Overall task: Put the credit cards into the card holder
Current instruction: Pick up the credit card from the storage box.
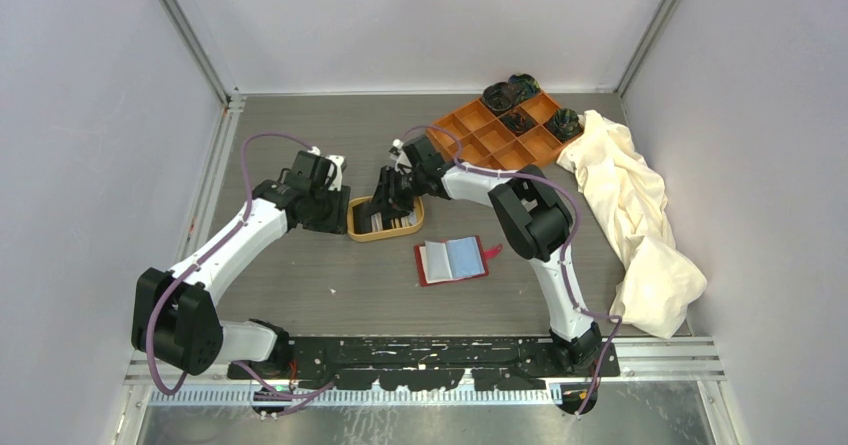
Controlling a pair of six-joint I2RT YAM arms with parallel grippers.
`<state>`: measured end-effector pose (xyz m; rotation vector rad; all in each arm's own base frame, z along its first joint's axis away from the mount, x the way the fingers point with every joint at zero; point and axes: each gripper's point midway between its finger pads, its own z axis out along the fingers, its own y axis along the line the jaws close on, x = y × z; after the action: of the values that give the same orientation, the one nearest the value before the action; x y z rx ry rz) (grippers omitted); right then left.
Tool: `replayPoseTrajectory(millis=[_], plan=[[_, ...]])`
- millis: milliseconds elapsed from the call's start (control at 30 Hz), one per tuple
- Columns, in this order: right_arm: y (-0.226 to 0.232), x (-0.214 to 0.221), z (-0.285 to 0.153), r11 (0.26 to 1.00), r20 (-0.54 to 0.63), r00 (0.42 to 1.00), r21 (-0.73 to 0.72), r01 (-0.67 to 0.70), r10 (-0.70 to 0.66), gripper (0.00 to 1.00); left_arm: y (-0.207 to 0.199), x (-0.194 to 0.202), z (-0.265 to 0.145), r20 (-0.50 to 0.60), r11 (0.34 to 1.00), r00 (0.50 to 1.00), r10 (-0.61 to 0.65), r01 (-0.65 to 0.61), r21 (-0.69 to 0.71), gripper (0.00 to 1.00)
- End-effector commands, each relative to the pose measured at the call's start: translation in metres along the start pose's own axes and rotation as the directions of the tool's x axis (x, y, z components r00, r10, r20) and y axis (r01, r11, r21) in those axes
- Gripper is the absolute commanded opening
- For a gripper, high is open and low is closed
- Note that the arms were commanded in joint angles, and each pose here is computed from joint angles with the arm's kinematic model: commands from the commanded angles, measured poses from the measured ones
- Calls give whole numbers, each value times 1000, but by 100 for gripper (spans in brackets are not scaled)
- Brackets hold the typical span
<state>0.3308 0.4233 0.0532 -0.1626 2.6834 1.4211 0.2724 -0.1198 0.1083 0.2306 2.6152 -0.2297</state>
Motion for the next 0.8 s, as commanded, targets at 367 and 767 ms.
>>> replayPoseTrajectory(millis=[367, 767], plan=[[21, 11, 14, 998, -38, 998, -58, 39, -42, 46, -3, -15, -8, 35, 1000, 999, 25, -26, 10, 47], [42, -7, -13, 990, -8, 999, -135, 49, -50, 42, -3, -15, -9, 38, 1000, 999, 27, -27, 9, 47]])
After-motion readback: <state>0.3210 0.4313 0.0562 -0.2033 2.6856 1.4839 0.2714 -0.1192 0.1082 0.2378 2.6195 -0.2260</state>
